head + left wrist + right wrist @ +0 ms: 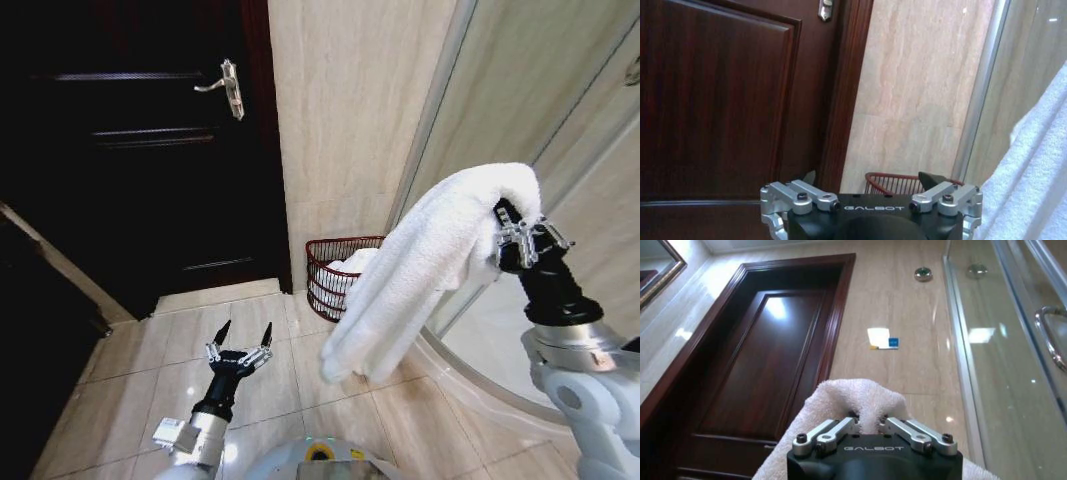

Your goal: Discard the used towel into the hamper.

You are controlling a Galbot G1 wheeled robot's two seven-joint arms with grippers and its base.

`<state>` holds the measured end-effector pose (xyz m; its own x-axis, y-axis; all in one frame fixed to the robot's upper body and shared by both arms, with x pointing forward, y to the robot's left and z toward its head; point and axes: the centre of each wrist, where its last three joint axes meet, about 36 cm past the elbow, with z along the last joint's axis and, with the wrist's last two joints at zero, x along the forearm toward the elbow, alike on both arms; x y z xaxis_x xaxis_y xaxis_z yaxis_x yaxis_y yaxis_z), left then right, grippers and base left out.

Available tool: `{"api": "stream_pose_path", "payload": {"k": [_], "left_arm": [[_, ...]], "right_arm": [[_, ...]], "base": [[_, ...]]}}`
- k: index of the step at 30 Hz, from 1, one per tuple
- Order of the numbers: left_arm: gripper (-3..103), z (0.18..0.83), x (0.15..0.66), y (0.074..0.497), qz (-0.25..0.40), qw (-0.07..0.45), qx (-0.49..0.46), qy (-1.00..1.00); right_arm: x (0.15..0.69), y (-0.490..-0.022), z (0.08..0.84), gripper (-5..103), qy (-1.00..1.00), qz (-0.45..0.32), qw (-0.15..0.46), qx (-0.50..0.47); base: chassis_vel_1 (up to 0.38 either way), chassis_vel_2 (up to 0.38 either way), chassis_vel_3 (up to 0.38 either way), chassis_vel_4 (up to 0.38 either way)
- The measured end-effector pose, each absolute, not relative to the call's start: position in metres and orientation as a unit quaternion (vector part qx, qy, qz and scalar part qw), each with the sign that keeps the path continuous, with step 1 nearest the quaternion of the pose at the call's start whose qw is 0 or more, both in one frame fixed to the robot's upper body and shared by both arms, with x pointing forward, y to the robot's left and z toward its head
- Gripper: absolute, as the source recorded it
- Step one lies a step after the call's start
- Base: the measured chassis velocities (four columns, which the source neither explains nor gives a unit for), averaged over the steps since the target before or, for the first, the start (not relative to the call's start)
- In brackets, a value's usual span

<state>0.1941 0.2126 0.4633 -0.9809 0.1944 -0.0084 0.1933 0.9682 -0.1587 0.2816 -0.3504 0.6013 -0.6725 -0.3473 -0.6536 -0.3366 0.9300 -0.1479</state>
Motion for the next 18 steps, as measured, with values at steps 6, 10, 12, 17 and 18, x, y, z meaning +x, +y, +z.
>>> {"api": "stream_pose_path", "payload": {"k": [6, 10, 12, 17, 18], "left_arm": [[100, 0.4633, 0.1941, 0.2126, 0.080, 0.004, -0.098, -0.992], [100, 0.4633, 0.1941, 0.2126, 0.080, 0.004, -0.098, -0.992], [100, 0.4633, 0.1941, 0.2126, 0.080, 0.004, -0.098, -0.992], [100, 0.4633, 0.1941, 0.2126, 0.080, 0.004, -0.098, -0.992], [100, 0.4633, 0.1941, 0.2126, 0.080, 0.004, -0.098, -0.992]], "right_arm": [[0.2825, -0.3504, 0.6016, 8, 0.914, -0.005, 0.360, -0.187], [0.2835, -0.3495, 0.6007, 8, 0.913, -0.002, 0.363, -0.187], [0.2835, -0.3492, 0.5999, 8, 0.912, 0.000, 0.365, -0.186], [0.2827, -0.3510, 0.5991, 8, 0.912, -0.001, 0.365, -0.184], [0.2827, -0.3510, 0.5991, 8, 0.912, -0.001, 0.365, -0.184]], "base": [[0.000, 0.000, 0.000, 0.000], [0.000, 0.000, 0.000, 0.000], [0.000, 0.000, 0.000, 0.000], [0.000, 0.000, 0.000, 0.000], [0.000, 0.000, 0.000, 0.000]]}}
